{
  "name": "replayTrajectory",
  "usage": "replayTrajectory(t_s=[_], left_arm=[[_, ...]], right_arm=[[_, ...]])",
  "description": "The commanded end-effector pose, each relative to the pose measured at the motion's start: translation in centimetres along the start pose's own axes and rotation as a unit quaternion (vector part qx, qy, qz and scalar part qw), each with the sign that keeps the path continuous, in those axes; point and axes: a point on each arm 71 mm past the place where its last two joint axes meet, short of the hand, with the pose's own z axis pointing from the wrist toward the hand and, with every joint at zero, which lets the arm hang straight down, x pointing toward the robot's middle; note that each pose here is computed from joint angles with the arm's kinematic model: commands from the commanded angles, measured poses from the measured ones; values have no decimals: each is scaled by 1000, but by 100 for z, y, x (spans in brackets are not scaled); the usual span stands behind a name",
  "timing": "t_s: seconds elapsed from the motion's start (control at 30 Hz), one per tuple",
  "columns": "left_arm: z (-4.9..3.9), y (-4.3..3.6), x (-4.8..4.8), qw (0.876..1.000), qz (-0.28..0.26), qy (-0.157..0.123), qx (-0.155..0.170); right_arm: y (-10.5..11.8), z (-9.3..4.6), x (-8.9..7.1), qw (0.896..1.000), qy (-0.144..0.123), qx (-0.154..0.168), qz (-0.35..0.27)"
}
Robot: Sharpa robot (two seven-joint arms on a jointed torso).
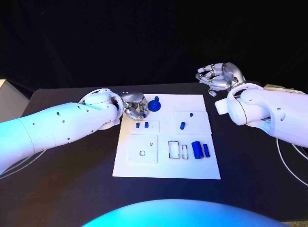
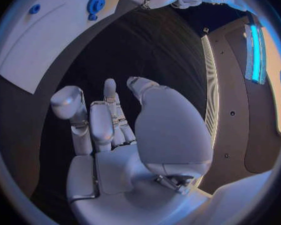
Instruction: Assemble the parts on the task board
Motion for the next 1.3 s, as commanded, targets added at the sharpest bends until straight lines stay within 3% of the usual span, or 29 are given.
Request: replayTrajectory(t_s=[0.03, 1.3], left_arm=[[5, -19, 48, 1000, -2, 16, 1], [-29, 39, 39, 1000, -3, 7, -9]], right_arm=[[13, -4, 14, 1000, 9, -9, -2], [1, -5, 0, 1000, 5, -10, -6]])
